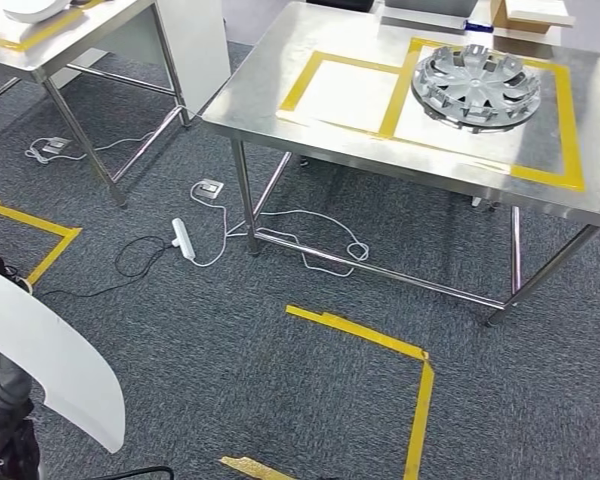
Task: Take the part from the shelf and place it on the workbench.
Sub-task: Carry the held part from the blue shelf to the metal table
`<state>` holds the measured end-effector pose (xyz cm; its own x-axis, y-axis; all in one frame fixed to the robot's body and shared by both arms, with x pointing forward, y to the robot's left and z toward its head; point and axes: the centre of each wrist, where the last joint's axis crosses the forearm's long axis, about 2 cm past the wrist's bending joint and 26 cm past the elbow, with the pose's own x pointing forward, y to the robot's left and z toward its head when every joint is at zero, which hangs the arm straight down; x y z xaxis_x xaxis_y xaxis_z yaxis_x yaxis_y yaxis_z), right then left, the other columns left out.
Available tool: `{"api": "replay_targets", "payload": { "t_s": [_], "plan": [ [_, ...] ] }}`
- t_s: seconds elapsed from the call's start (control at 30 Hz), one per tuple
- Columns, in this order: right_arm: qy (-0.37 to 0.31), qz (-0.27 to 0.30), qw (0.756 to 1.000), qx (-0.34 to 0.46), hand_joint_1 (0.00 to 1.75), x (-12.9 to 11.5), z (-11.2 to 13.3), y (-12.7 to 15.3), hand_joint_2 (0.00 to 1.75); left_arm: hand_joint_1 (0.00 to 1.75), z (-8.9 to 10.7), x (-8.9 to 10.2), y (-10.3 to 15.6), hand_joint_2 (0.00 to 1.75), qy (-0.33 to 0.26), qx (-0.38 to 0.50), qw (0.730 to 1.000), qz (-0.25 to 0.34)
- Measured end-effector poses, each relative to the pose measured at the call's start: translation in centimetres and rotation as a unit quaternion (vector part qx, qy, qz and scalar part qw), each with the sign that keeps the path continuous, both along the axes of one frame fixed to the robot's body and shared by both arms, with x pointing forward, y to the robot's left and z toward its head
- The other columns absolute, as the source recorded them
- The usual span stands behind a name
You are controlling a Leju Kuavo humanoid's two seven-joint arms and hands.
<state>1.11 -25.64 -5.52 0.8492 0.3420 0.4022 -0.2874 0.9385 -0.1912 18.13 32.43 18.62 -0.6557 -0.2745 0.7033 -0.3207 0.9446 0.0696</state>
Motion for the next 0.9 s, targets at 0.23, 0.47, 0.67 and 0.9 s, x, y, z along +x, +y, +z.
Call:
{"api": "replay_targets", "payload": {
  "t_s": [0.23,0.47,0.67,0.9],
  "plan": [
    [0.000,0.000,1.000,0.002,0.00,0.02,-0.01,0.03,0.00,1.64,0.04,0.05,0.03,1.75,0.000,0.001,1.000,0.000],
    [0.001,0.001,1.000,0.004,0.00,-0.09,-0.04,0.09,0.00,1.64,0.04,0.07,0.09,1.75,0.000,0.002,1.000,0.000],
    [-0.001,0.001,1.000,0.006,0.00,-0.12,-0.05,0.12,0.00,1.64,0.04,0.08,0.15,1.75,0.001,0.003,1.000,-0.001],
    [-0.004,0.001,1.000,0.006,0.00,0.28,-0.04,0.11,0.00,1.64,0.03,0.07,0.14,1.75,0.002,0.002,1.000,-0.002]
  ]
}}
